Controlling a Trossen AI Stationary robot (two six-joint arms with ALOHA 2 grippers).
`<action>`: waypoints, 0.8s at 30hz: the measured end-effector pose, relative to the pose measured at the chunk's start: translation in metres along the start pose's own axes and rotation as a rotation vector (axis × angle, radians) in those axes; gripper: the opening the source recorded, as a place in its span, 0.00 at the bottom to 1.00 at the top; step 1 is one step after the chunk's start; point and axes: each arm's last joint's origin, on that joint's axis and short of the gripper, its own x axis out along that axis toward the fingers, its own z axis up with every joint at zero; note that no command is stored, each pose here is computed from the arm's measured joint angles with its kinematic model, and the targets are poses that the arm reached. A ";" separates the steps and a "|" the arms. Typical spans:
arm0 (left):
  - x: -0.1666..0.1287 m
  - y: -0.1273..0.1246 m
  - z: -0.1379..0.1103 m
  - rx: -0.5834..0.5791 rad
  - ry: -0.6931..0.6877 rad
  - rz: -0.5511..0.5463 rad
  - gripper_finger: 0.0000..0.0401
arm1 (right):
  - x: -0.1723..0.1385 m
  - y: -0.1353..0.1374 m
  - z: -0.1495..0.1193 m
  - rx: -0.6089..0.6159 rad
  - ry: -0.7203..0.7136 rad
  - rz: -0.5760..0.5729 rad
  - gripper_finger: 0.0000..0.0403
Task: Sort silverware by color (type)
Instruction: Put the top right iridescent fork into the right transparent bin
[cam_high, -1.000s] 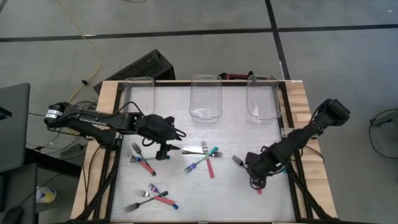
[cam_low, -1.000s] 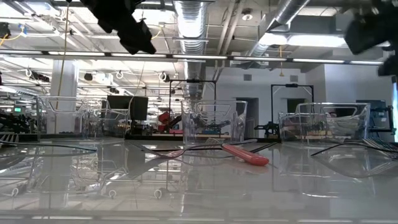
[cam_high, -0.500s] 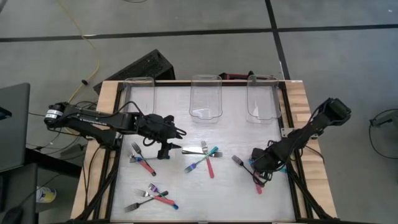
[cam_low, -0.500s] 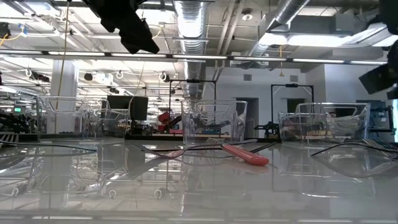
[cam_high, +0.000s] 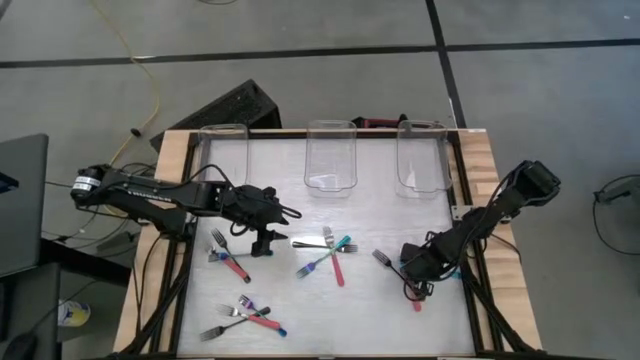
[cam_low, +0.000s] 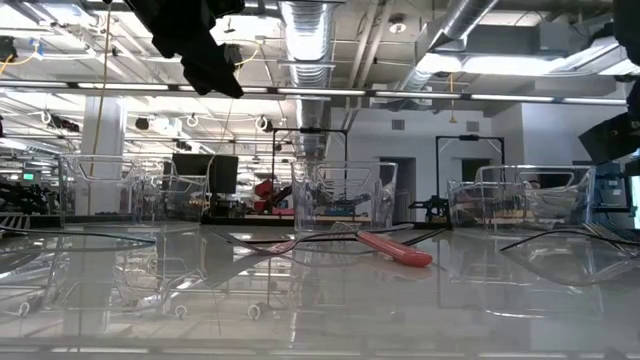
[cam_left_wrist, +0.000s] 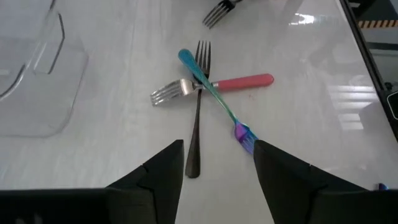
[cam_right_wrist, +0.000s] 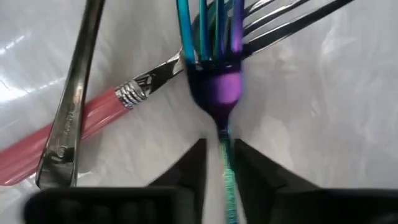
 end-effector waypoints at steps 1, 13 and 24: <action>0.000 0.000 0.000 -0.005 0.004 -0.002 0.45 | -0.001 0.000 0.000 -0.002 -0.008 -0.002 0.16; 0.000 0.000 -0.001 -0.033 0.009 -0.018 0.45 | -0.069 -0.013 0.006 0.133 -0.141 0.059 0.07; 0.000 -0.003 -0.001 -0.016 0.018 -0.092 0.44 | -0.195 -0.054 0.045 0.466 -0.537 0.089 0.07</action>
